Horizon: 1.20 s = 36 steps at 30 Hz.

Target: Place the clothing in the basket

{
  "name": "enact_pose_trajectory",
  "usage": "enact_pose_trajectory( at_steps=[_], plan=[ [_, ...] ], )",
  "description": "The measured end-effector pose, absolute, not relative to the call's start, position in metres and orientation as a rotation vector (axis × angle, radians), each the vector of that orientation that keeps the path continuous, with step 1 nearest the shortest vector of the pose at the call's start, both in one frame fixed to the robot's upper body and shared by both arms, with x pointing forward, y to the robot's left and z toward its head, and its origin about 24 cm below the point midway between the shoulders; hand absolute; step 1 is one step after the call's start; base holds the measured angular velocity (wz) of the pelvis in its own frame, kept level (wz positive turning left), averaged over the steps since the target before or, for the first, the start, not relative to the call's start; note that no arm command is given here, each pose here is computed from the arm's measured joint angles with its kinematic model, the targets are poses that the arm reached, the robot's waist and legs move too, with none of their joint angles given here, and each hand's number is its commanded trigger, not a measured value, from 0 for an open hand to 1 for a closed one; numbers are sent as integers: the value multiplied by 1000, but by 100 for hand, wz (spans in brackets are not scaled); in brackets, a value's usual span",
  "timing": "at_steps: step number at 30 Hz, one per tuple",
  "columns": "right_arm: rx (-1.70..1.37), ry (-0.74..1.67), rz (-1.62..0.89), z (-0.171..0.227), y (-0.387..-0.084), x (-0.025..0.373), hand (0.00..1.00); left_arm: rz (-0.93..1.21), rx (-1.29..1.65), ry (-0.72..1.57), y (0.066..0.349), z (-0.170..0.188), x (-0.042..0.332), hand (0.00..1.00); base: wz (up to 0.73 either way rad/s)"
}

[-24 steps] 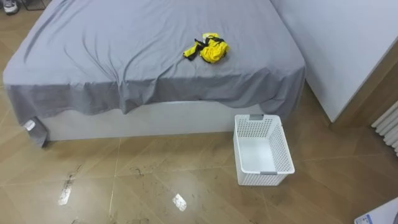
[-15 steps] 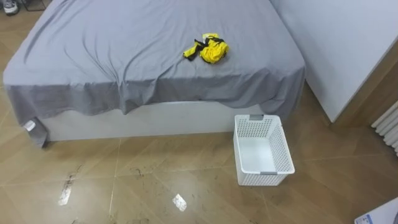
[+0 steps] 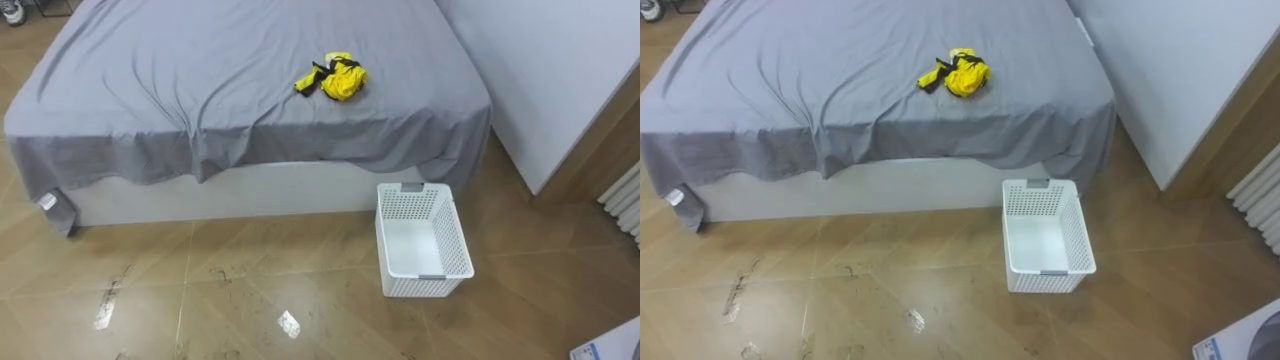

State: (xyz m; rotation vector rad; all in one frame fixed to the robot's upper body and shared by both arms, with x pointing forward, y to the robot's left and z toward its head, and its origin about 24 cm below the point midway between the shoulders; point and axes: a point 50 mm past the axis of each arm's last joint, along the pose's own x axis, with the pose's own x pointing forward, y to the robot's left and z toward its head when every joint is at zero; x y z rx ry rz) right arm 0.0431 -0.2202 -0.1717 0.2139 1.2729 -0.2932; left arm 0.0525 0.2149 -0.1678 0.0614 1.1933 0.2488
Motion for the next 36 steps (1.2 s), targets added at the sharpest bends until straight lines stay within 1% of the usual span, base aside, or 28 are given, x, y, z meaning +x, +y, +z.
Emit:
enact_pose_trajectory(
  at_steps=[5, 11, 14, 16, 20, 23, 28, 30, 33, 36],
  plan=[
    [223, 1271, -252, -172, -218, 44, 0, 324, 5, 1188, 220, -167, 50, 0, -24],
    [229, 1271, -290, -171, -222, 40, 0, 407, -109, 1139, 220, -166, 56, 0, 5],
    [214, 1274, -312, -171, -227, 40, 0, 411, -156, 1073, 212, -163, 66, 0, -16],
    [210, 1294, -312, -171, -226, 37, 0, 432, -181, 1054, 210, -163, 65, 0, -51],
    [223, 1298, -341, -171, -227, 34, 0, 438, -191, 1020, 212, -161, 71, 0, 10],
    [229, 1277, -346, -171, -227, 37, 0, 452, -187, 1030, 216, -162, 67, 0, -13],
    [241, 1171, -331, -166, -225, 58, 0, 404, -136, 1053, 216, -162, 64, 0, -9],
    [243, 1151, -329, -165, -225, 62, 0, 371, -109, 1050, 214, -162, 68, 0, 7],
    [253, 1062, -287, -158, -221, 84, 0, 320, -66, 1031, 213, -160, 78, 0, 28],
    [245, 1001, -264, -153, -220, 98, 0, 276, -44, 1029, 208, -160, 82, 0, 41]
  ],
)
